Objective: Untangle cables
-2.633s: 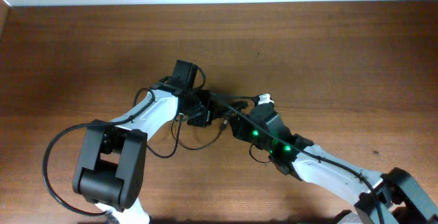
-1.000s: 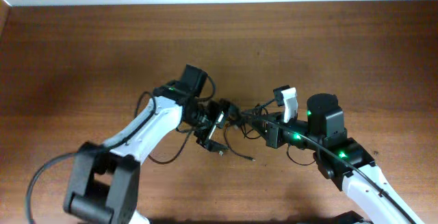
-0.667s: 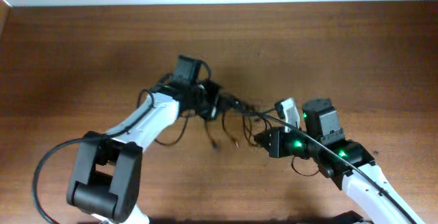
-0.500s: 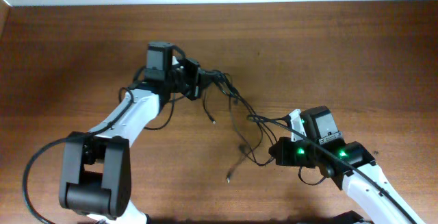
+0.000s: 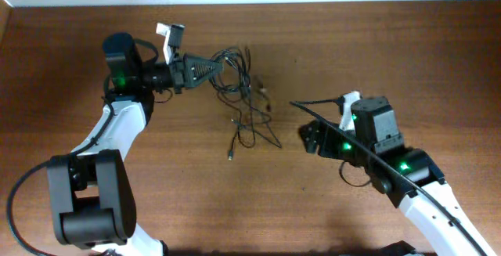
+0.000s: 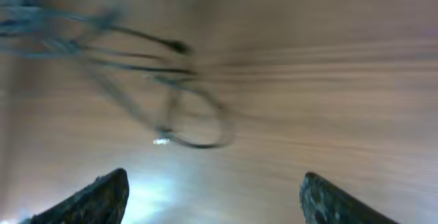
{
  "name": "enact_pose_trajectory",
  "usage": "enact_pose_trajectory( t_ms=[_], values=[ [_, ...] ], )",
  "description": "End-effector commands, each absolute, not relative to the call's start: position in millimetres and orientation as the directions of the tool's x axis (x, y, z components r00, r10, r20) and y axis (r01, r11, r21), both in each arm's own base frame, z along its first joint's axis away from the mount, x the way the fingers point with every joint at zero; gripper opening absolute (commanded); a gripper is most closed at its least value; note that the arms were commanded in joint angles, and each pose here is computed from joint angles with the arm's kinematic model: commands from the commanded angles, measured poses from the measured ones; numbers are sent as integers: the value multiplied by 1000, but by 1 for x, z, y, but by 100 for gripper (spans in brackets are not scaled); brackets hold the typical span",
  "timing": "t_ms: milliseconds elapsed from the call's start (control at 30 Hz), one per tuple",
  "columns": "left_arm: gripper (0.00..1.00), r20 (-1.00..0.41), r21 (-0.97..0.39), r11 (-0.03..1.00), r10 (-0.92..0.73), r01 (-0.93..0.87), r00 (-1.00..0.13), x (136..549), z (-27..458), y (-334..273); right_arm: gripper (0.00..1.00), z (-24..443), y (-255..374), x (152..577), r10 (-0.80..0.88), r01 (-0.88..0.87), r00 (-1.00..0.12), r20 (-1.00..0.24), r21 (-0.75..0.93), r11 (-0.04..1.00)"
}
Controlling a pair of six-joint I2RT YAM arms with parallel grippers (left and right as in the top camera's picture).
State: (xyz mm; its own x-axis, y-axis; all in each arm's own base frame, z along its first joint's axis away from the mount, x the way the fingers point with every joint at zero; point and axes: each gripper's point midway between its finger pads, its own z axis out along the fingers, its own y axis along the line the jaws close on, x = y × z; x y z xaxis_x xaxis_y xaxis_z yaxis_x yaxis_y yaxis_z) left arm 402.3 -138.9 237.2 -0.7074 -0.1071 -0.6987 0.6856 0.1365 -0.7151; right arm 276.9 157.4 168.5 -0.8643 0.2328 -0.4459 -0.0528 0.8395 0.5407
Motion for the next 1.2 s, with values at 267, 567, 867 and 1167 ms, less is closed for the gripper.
enact_pose_trajectory(
  t_ms=[267, 567, 867, 1167],
  values=[
    [0, -362, -932, 13, -3, 362, -932, 375, 244, -186, 48, 191, 250, 307, -98, -574, -654, -750, 408, 710],
    [0, 172, -976, 120, -68, -179, -983, 360, 187, -198, 50, 207, 248, 317, -125, -598, -541, -832, 277, 752],
    [0, 144, -987, 79, 44, -140, -989, 341, 197, -215, 4, 153, 238, 343, -158, -476, -606, -780, 196, 858],
    [0, -47, -987, 154, -23, 43, -999, 357, 184, -214, 8, 211, 198, 308, -13, -357, -614, -789, 263, 896]
  ],
)
